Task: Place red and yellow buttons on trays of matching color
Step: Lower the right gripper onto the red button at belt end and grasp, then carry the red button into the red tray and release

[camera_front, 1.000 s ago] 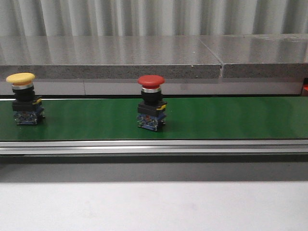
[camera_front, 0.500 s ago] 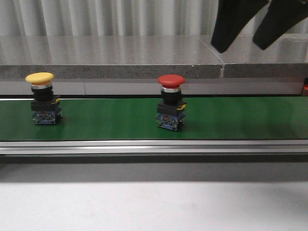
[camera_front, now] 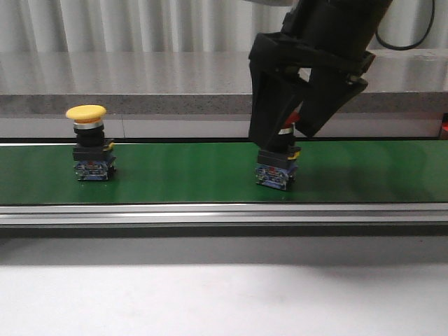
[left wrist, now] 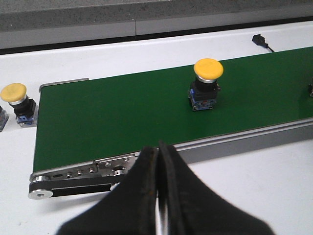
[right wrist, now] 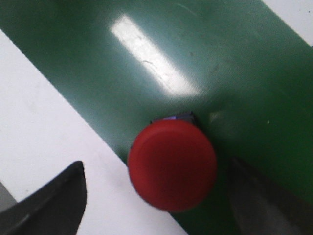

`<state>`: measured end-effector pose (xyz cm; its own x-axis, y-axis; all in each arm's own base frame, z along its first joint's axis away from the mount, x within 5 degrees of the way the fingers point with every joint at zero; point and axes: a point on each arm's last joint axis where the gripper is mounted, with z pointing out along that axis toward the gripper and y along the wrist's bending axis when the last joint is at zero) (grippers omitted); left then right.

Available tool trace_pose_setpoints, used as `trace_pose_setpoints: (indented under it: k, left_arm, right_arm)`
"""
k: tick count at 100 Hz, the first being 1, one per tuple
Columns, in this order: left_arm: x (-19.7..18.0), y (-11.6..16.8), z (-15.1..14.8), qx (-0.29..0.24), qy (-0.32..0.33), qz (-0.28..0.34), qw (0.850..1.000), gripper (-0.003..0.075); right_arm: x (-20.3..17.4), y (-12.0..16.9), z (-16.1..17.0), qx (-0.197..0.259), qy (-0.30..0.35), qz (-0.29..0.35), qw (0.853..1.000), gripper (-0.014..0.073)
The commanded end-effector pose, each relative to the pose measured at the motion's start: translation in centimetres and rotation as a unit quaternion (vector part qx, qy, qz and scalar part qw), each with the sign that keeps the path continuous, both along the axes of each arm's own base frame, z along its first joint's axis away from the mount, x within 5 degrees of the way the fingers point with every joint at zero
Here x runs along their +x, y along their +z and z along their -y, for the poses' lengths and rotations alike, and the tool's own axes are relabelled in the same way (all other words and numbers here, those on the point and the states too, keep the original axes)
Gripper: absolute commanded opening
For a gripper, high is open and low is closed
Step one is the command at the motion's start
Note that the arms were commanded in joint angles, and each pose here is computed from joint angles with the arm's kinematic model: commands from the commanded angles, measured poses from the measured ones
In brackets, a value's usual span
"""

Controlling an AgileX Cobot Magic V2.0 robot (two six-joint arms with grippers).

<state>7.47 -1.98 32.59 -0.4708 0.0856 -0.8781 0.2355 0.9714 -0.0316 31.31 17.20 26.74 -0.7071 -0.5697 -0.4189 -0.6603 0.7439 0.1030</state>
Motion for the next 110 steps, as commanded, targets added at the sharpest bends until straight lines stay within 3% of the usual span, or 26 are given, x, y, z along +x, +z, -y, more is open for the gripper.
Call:
trace_pose_setpoints:
  k: [1, 15, 22, 39, 56, 79, 100, 110]
  left_arm:
    - [0.2, 1.3, 0.1, -0.014, -0.002, 0.041, 0.999, -0.002]
    - [0.2, 1.3, 0.1, -0.014, -0.002, 0.041, 0.999, -0.002]
    - [0.2, 1.3, 0.1, -0.014, -0.002, 0.041, 0.999, -0.002]
    - [0.2, 1.3, 0.1, -0.014, -0.002, 0.041, 0.999, -0.002]
    - [0.2, 1.3, 0.1, -0.014, -0.002, 0.041, 0.999, -0.002]
    - [0.2, 1.3, 0.1, -0.014, -0.002, 0.041, 0.999, -0.002]
    - [0.2, 1.3, 0.1, -0.014, -0.002, 0.041, 0.999, -0.002]
    - [0.2, 1.3, 0.1, -0.014, -0.002, 0.041, 0.999, -0.002]
  right_arm:
    - [0.3, 2.3, -0.2, 0.027, -0.001, 0.051, 0.998, 0.0507]
    - [0.6, 2.3, -0.1, 0.023, -0.002, 0.069, 0.997, 0.0263]
    - [0.6, 2.3, 0.0, 0.019, -0.001, 0.072, 0.997, 0.0188]
    - [0.6, 3.5, 1.0, 0.028, -0.02, 0.086, 0.996, 0.0165]
    - [0.3, 6.6, 4.5, 0.064, -0.116, 0.109, 0.985, 0.0165]
    - [-0.2, 10.3, 12.0, 0.09, -0.252, 0.153, 0.951, 0.0165]
    - [-0.6, 11.3, 19.4, 0.08, -0.371, 0.175, 0.909, 0.0165]
    - [-1.0, 11.1, 22.8, 0.08, -0.434, 0.171, 0.881, 0.0165]
